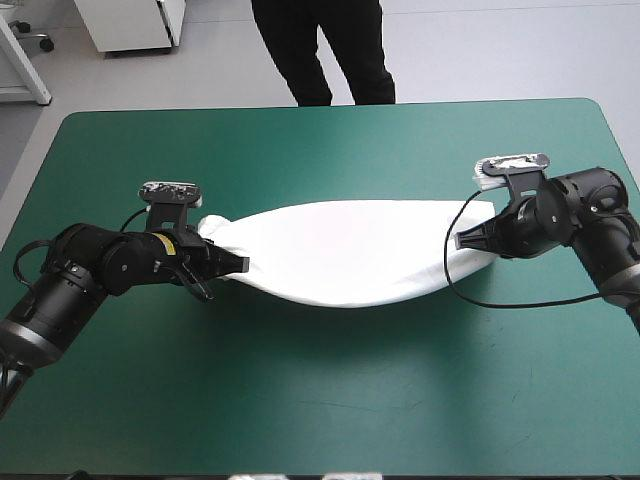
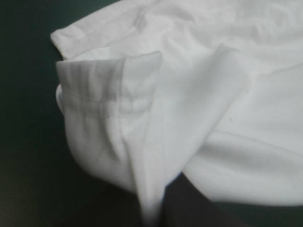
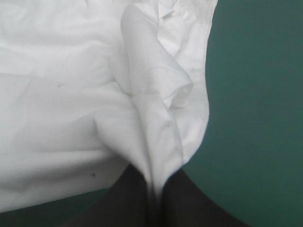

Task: Fold the cloth

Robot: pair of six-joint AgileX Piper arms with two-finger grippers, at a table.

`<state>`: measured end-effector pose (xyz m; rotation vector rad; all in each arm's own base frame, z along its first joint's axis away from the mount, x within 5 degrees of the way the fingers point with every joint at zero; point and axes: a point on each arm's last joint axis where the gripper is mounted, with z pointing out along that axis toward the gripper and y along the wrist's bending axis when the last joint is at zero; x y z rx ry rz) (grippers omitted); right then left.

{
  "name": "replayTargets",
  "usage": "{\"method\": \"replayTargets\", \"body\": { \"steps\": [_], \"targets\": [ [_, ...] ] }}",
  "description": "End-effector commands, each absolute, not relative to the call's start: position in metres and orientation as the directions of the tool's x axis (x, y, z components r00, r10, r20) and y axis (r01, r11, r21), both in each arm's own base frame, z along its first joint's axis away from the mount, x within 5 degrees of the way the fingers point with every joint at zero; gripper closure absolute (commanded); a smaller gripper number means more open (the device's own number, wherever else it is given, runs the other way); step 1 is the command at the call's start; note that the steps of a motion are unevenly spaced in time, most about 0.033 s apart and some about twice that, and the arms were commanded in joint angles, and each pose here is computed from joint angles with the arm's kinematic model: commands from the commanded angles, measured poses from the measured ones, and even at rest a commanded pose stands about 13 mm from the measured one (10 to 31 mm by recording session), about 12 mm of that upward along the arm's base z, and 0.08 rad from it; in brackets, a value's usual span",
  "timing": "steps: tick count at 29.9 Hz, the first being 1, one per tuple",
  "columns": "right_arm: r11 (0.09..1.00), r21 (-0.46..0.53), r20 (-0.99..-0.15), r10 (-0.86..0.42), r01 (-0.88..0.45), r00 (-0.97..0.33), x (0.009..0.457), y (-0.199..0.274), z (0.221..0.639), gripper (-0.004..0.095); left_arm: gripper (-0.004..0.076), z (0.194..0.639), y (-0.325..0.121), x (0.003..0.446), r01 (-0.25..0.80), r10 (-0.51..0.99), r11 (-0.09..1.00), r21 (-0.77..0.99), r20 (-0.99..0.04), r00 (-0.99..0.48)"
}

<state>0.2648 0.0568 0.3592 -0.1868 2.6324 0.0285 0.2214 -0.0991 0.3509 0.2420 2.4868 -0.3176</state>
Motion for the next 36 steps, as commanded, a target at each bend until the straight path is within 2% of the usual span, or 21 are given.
{"method": "replayTargets", "body": {
  "steps": [1,6,11,18,23,30,33,35,36],
  "targets": [
    [0.991,-0.01,-0.619,-0.11,-0.132,-0.778,0.266,0.056,0.384,0.0925,0.0733,0.373,-0.096,0.226,0.232,0.043,0.958,-0.168,-0.716,-0.697],
    [0.993,0.012,-0.733,-0.073,-0.12,-0.676,0.277,0.058,0.393,0.0925,0.0733,0.375,-0.093,0.237,0.202,0.042,0.973,-0.113,-0.773,-0.633],
    [0.995,-0.019,-0.783,-0.074,-0.094,-0.618,0.296,0.058,0.388,0.0925,0.0733,0.368,-0.096,0.255,0.178,0.052,0.982,-0.068,-0.804,-0.593],
    [0.999,0.002,-0.781,-0.027,-0.045,-0.624,0.339,0.053,0.36,0.0925,0.0733,0.337,-0.109,0.293,0.193,0.104,0.981,-0.011,-0.811,-0.576],
    [1.0,0.008,-0.76,-0.003,-0.014,-0.65,0.372,0.048,0.343,0.0925,0.0733,0.31,-0.111,0.321,0.167,0.078,0.986,-0.025,-0.807,-0.586],
    [1.0,0.001,-0.722,-0.012,-0.018,-0.692,0.402,0.052,0.318,0.092,0.0732,0.271,-0.116,0.346,0.168,0.107,0.986,-0.003,-0.759,-0.643],
    [0.999,-0.015,-0.682,-0.039,-0.04,-0.731,0.408,0.054,0.305,0.0855,0.0731,0.266,-0.117,0.349,0.171,0.116,0.985,0.003,-0.749,-0.652],
    [0.999,-0.012,-0.661,-0.043,-0.047,-0.749,0.409,0.055,0.299,0.0739,0.071,0.268,-0.117,0.35,0.18,0.127,0.984,0.011,-0.754,-0.645],
    [0.999,-0.013,-0.656,-0.045,-0.049,-0.753,0.409,0.055,0.298,0.0662,0.0673,0.269,-0.118,0.351,0.19,0.141,0.981,0.022,-0.756,-0.639]
  ]
}}
